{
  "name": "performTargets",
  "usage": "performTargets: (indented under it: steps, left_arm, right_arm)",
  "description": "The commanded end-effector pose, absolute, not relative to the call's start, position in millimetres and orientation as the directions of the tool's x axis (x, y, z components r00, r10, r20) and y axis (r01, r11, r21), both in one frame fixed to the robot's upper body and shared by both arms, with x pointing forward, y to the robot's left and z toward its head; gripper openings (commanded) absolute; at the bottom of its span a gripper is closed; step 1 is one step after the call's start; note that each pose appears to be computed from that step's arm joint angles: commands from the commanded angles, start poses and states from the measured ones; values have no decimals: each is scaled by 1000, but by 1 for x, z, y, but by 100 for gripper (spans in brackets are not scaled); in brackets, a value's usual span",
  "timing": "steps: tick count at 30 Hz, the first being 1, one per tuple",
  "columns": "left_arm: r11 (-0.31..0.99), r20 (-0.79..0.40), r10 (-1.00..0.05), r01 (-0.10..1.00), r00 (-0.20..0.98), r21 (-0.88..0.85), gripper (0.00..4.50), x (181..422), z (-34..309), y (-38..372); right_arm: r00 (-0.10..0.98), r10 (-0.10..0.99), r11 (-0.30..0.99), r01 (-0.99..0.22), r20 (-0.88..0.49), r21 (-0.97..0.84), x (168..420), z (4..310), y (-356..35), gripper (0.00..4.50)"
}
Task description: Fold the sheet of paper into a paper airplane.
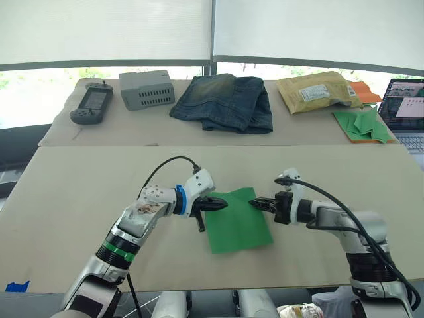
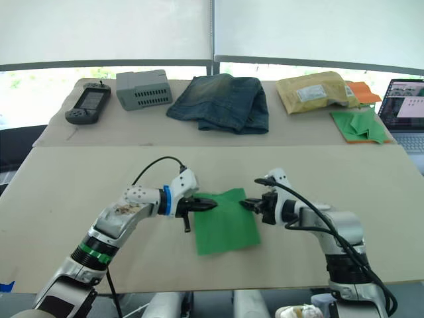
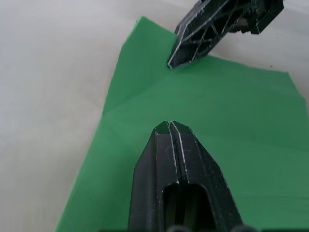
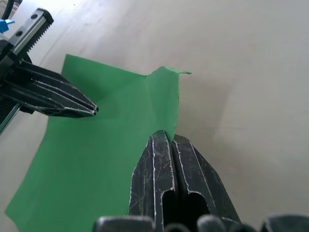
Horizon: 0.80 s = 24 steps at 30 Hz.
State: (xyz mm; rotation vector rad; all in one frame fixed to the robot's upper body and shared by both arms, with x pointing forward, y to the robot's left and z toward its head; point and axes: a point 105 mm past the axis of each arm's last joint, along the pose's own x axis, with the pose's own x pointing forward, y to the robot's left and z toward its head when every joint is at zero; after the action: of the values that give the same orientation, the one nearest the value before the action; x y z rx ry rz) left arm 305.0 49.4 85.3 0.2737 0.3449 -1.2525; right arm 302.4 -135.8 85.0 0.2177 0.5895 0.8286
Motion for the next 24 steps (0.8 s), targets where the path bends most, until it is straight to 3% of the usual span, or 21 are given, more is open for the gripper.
performTargets:
  steps: [1,14,24]
  left_arm:
    - [286,-382,-880,957,282,48,0,305,89,45]
    - [347,-312,-879,932,362,104,0,326,123,49]
    - [349,-364,-868,936,338,36,0,315,87,56]
  right_arm:
    - [549,753,658,-633,-363,407,299,98,-135,3]
    - [635,712,695,-571,-302,437,299,105,-131,3]
    - [614,712,700,-578,-341,420,299,96,-136,3]
